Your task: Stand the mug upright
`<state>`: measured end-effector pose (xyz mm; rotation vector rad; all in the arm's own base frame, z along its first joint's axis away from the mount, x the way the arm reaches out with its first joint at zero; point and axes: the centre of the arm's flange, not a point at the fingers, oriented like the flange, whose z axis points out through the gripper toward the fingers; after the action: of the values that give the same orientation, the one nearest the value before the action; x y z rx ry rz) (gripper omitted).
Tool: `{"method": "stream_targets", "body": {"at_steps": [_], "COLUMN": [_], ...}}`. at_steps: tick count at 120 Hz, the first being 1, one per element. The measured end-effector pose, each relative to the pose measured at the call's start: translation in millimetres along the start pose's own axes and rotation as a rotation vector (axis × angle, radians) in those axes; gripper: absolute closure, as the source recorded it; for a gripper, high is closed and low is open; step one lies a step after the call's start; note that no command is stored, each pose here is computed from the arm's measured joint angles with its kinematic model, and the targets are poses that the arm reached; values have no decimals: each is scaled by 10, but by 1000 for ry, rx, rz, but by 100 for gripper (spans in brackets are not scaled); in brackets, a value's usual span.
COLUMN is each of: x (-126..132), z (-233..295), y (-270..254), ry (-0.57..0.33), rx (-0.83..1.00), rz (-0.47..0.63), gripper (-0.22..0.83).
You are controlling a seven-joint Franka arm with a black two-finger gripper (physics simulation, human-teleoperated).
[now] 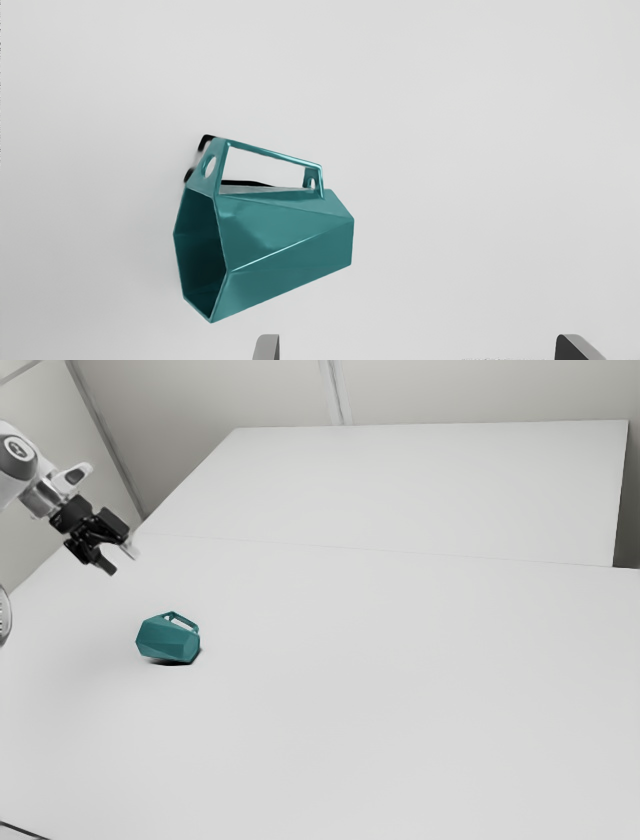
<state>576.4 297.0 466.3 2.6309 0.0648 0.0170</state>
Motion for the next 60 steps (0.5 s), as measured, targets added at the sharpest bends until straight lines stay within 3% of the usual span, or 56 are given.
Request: {"method": "stream_targets", "body": {"at_steps": [60], "x": [10], "z": [939], "y": [-1025], "ry": [1], "rx": [-226], "rz": [79], "gripper": [0]}}
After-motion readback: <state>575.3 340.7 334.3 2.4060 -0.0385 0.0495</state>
